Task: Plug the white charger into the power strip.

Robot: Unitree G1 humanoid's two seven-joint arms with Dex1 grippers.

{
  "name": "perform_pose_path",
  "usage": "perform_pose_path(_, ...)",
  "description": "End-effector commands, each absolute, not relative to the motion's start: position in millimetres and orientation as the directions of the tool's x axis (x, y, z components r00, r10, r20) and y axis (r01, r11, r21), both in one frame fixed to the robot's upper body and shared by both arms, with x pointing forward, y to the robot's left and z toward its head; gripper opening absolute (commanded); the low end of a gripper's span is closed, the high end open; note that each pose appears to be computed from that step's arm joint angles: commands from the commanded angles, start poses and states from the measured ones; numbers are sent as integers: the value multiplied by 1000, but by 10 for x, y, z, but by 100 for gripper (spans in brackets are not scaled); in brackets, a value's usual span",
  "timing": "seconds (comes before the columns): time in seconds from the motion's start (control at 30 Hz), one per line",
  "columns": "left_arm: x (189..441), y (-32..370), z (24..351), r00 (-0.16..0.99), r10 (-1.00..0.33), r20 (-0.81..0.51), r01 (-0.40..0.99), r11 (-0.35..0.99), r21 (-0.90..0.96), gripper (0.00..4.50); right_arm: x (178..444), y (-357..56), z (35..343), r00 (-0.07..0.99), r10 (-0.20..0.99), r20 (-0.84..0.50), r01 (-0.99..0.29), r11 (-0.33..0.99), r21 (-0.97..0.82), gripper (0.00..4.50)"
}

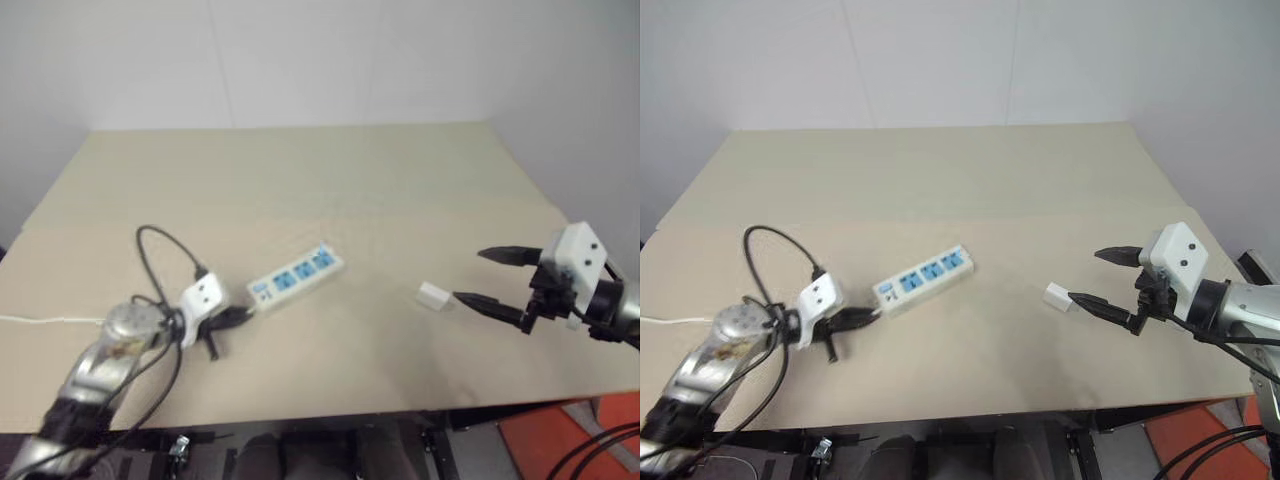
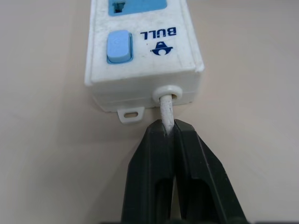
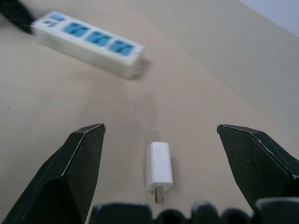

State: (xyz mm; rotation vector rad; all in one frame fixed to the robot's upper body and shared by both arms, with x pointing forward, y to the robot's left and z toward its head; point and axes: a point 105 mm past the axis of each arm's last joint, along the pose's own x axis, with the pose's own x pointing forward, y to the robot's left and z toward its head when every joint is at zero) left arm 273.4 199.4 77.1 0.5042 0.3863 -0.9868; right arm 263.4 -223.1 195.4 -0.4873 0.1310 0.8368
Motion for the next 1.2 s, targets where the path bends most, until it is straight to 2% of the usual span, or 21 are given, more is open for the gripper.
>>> perform_pose_path(0.03,2639,1961,978,531,-737,-419,847,457,271,64,2627,-2216,2073,678,684,-270,-724,559,-405,450)
perform_pose_path(0.3,2532,1830,1159,562,-806,-184,814,499,298,313,2643,-2192,2082,670,693,-265,-731,552,-402,450)
perform_pose_path(0.37,2602,1836,1197,608,-786,-115,767,543,343,379,2647,-2188,2082,669,695,-262,-731,553,-400,450)
perform_pose_path(0.43,2646,1821,1161,602,-791,-110,767,535,354,443,2652,-2170,2086,667,700,-256,-733,553,-398,450)
perform_pose_path(0.57,2674,1758,1079,558,-821,-120,799,493,346,443,2653,-2141,2112,665,706,-244,-732,551,-400,450)
perform_pose_path(0.93,3017,1730,725,538,-824,-175,833,488,261,443,2645,-2097,2172,668,713,-213,-725,560,-402,450)
perform_pose_path(1.2,3115,1485,551,453,-866,-211,886,409,220,443,2609,-2071,2207,667,717,-202,-725,560,-401,450)
